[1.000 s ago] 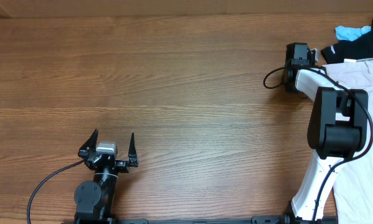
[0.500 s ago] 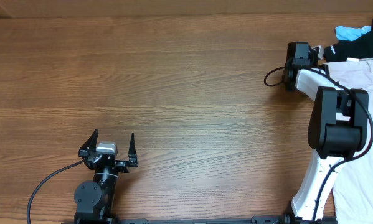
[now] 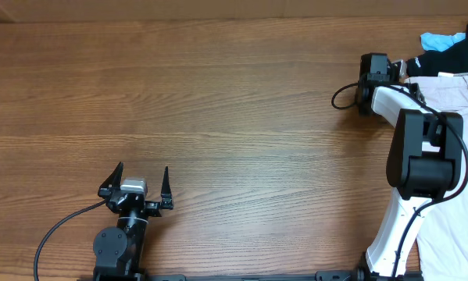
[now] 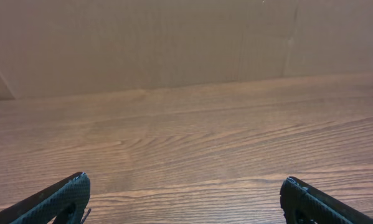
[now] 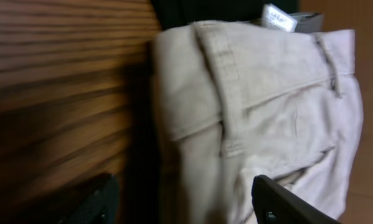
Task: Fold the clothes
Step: 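Reach the right gripper to the beige shorts on the clothes stack, then grasp the beige shorts' waistband with the right gripper and lift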
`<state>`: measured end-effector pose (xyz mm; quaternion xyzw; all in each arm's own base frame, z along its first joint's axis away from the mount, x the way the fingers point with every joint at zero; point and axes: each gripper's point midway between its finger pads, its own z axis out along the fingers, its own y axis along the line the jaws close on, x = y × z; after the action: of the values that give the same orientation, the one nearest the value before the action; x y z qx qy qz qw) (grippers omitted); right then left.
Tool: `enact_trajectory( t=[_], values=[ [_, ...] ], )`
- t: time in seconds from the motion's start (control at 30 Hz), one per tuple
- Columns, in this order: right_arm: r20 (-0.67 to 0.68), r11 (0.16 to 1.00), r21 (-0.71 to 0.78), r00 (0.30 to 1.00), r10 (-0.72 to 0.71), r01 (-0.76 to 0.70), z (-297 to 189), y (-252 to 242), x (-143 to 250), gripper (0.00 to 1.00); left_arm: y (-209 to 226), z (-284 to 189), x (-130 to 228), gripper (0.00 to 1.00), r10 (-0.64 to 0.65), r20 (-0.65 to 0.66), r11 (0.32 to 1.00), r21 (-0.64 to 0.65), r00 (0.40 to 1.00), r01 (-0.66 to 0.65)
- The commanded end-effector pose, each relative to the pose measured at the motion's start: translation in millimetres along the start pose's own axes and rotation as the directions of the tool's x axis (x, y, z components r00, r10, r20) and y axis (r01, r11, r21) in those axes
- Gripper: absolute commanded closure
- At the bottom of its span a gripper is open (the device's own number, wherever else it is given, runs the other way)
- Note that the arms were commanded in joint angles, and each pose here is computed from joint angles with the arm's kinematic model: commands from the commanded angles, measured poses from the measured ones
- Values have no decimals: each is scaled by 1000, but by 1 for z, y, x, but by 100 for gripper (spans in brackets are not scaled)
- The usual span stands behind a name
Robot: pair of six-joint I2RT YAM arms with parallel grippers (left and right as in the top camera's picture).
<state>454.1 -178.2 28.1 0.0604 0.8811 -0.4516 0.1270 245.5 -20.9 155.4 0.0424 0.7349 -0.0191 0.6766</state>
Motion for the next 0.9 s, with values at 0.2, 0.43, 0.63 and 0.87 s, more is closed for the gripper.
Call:
enact_trajectory(
  t=[0.2, 0.43, 0.63, 0.87],
  values=[
    [58, 990, -117, 995, 82, -74, -11, 3, -21, 27, 3, 0, 0, 0, 12, 6, 1000, -16, 1000, -12],
    [40, 985, -127, 992, 122, -116, -1, -2, -18, 33, 3, 0, 0, 0, 12, 6, 1000, -16, 1000, -12],
    [3, 984, -111, 990, 141, -140, 18, -11, -8, 34, 3, 0, 0, 0, 12, 6, 1000, -16, 1000, -12],
    [8, 973, -102, 978, 208, -206, 27, -15, -10, 46, 3, 0, 0, 0, 12, 6, 1000, -16, 1000, -12]
  ],
)
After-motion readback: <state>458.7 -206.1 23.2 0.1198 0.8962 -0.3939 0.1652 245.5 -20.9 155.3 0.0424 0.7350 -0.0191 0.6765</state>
